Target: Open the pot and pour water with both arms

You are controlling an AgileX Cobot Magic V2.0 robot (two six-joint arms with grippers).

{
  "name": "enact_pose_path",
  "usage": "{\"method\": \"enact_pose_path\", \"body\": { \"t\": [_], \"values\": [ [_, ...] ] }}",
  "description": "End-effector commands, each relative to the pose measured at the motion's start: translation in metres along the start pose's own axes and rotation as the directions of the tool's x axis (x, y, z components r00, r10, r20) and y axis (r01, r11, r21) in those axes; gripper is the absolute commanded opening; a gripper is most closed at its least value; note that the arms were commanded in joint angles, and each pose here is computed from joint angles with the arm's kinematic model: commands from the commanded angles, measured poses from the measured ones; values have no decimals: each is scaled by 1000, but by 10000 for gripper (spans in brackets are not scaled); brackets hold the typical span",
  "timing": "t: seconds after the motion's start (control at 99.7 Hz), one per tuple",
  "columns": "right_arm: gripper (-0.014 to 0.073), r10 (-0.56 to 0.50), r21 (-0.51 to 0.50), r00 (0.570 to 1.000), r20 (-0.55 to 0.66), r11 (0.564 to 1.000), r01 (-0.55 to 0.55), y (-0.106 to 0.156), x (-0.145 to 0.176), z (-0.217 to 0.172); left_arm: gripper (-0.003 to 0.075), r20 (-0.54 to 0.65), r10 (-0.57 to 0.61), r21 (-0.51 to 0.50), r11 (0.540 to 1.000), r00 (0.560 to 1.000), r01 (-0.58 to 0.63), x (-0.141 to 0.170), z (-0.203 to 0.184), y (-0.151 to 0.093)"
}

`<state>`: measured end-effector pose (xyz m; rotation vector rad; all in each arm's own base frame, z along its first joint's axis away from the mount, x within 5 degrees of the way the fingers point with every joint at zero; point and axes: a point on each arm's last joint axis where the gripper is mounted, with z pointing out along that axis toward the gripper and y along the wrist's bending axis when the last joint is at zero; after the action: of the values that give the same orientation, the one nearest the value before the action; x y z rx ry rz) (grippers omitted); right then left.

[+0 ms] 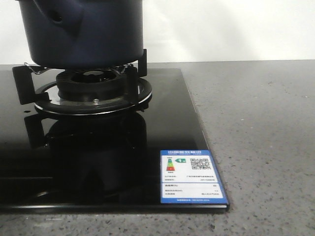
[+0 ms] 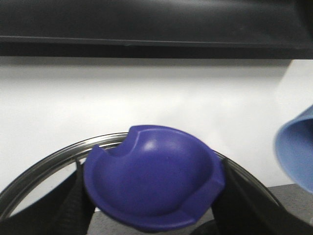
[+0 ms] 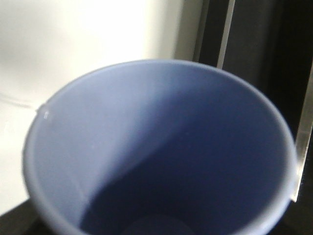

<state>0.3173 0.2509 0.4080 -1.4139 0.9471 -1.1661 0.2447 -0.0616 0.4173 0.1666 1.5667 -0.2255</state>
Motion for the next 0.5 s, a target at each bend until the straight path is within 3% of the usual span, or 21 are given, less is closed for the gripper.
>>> {"method": "enact_pose_path", "body": {
  "t": [0.0, 0.491],
  "values": [
    [278, 2, 105, 1000, -23, 994, 1, -34, 14, -14, 358, 126, 3, -65, 998, 992, 6, -26, -12, 10],
    [278, 25, 90, 999, -24, 996, -23, -32, 14, -14, 358, 133, 4, -88, 996, 991, 8, -28, -14, 15]
  ]
}}
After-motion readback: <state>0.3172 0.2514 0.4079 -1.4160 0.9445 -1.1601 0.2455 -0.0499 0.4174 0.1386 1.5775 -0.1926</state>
